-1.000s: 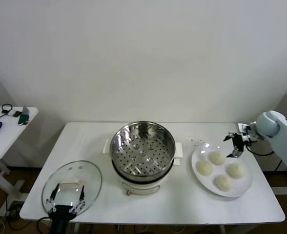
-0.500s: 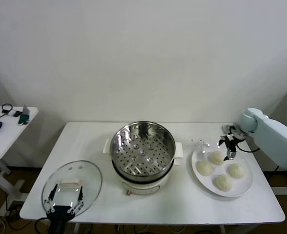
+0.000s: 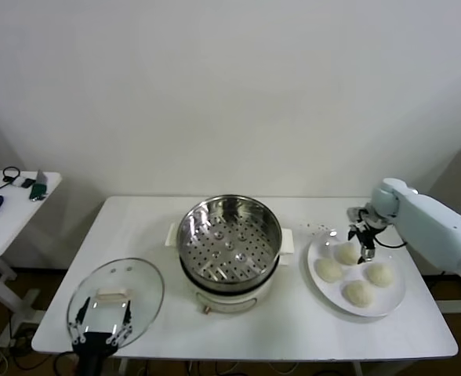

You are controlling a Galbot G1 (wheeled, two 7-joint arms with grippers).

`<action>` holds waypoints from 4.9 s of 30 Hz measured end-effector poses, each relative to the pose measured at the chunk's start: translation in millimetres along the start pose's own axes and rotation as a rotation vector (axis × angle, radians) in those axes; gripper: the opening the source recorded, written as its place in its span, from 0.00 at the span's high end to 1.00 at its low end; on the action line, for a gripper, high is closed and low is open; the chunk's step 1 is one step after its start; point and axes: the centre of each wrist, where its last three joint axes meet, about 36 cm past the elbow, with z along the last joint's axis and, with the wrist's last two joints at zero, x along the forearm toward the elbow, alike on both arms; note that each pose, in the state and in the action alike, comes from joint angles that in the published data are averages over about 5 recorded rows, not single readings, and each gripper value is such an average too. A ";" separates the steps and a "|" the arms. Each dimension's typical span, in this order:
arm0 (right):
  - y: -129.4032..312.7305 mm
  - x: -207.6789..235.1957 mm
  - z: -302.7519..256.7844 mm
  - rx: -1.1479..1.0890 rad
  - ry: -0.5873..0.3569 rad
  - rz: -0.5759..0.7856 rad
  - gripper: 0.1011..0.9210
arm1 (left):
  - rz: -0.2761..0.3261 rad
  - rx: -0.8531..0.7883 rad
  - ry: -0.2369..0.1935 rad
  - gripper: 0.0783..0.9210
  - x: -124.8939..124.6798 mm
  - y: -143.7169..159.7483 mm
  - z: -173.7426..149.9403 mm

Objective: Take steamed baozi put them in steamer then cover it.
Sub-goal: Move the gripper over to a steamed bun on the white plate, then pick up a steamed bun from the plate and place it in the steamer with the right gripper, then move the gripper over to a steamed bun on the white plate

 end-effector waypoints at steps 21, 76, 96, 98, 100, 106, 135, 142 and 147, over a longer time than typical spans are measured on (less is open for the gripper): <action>-6.0 -8.0 -7.6 0.035 0.018 0.000 0.26 | -0.005 0.000 -0.002 0.12 1.1 1.6 1.1; -5.7 230.6 -389.0 1.375 0.207 0.202 0.28 | 0.010 0.030 -0.003 0.12 6.2 0.1 -0.1; 13.7 148.0 -430.8 1.523 0.246 0.140 0.24 | 0.008 0.046 0.003 0.12 1.9 -4.0 -0.1; 14.2 144.2 -430.9 1.526 0.249 0.141 0.21 | 0.008 0.048 0.002 0.12 1.2 -4.9 -0.5; 14.9 140.9 -430.8 1.529 0.252 0.141 0.17 | 0.008 0.049 0.002 0.12 0.8 -5.3 -0.8; 15.5 142.0 -429.7 1.537 0.258 0.154 0.12 | 0.006 0.048 0.003 0.12 1.3 -4.5 -0.7; -21.3 241.5 -201.5 0.589 -0.113 0.200 0.12 | 0.018 0.043 -0.015 0.12 1.4 -4.2 -6.6; -6.5 210.6 -115.4 0.241 -0.182 0.161 0.12 | 0.019 0.039 -0.013 0.12 4.7 -3.6 -6.3; 8.9 174.4 -72.1 0.085 -0.185 0.112 0.12 | 0.016 0.038 -0.010 0.12 6.8 -3.9 -6.2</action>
